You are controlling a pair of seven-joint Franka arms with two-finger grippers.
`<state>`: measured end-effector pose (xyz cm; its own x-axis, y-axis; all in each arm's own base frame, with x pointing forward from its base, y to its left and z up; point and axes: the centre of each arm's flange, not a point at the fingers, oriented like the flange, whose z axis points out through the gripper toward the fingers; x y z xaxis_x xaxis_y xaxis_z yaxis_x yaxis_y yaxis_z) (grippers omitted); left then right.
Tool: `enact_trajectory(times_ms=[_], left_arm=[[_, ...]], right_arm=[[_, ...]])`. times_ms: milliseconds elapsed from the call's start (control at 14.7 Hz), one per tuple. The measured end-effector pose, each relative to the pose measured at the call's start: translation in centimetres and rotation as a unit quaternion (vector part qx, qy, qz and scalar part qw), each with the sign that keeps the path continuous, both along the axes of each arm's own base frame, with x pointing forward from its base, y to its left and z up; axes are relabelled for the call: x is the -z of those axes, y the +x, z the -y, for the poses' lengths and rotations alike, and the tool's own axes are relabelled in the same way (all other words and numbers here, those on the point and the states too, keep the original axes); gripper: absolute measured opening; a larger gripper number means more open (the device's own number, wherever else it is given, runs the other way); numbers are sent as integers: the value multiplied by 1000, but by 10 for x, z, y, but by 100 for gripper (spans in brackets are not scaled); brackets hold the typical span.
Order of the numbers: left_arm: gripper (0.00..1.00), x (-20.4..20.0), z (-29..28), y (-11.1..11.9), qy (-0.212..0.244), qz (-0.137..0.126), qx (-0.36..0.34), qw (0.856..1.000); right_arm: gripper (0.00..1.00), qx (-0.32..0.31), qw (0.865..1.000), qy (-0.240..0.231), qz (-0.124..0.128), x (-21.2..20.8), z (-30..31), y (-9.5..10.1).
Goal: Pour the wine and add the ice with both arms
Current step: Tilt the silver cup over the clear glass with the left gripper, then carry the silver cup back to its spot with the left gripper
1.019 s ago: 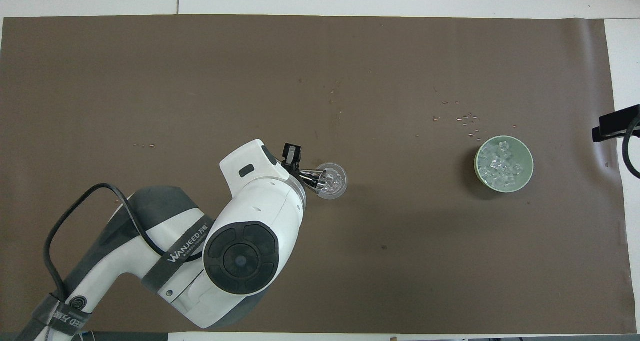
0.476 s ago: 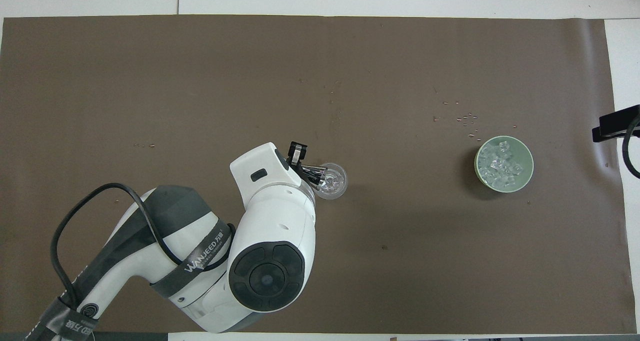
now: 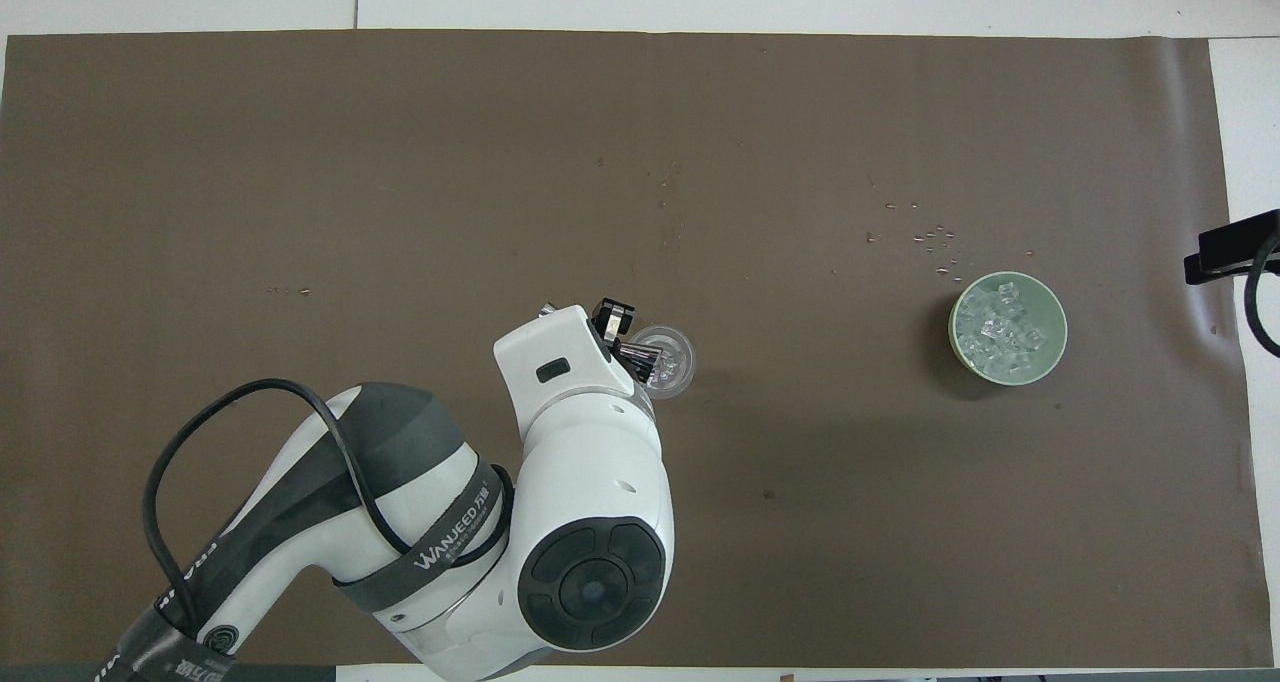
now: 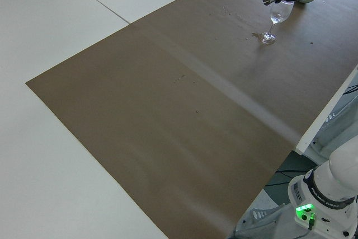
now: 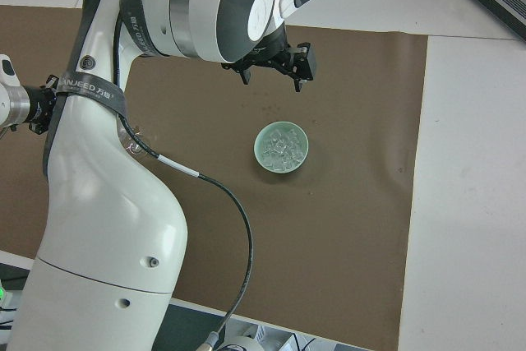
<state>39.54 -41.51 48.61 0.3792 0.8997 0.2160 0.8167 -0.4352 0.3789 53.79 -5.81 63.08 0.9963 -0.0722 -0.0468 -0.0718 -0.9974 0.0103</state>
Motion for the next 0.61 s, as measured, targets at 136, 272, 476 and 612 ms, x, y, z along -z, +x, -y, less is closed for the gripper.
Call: enact_trajectory(times_ms=[136, 272, 476, 612], left_arm=[[22, -1, 0, 3, 7, 2, -1, 1000], [22, -4, 1, 4, 8, 3, -2, 1000], [22, -4, -2, 4, 26, -9, -15, 1000], [22, -10, 2, 8, 5, -27, -29, 999]], right_arm=[[100, 0, 1000, 0, 0, 0, 0, 0], [100, 0, 1000, 0, 0, 0, 0, 0], [100, 0, 1000, 0, 0, 0, 0, 0], [100, 0, 1000, 0, 0, 0, 0, 0]])
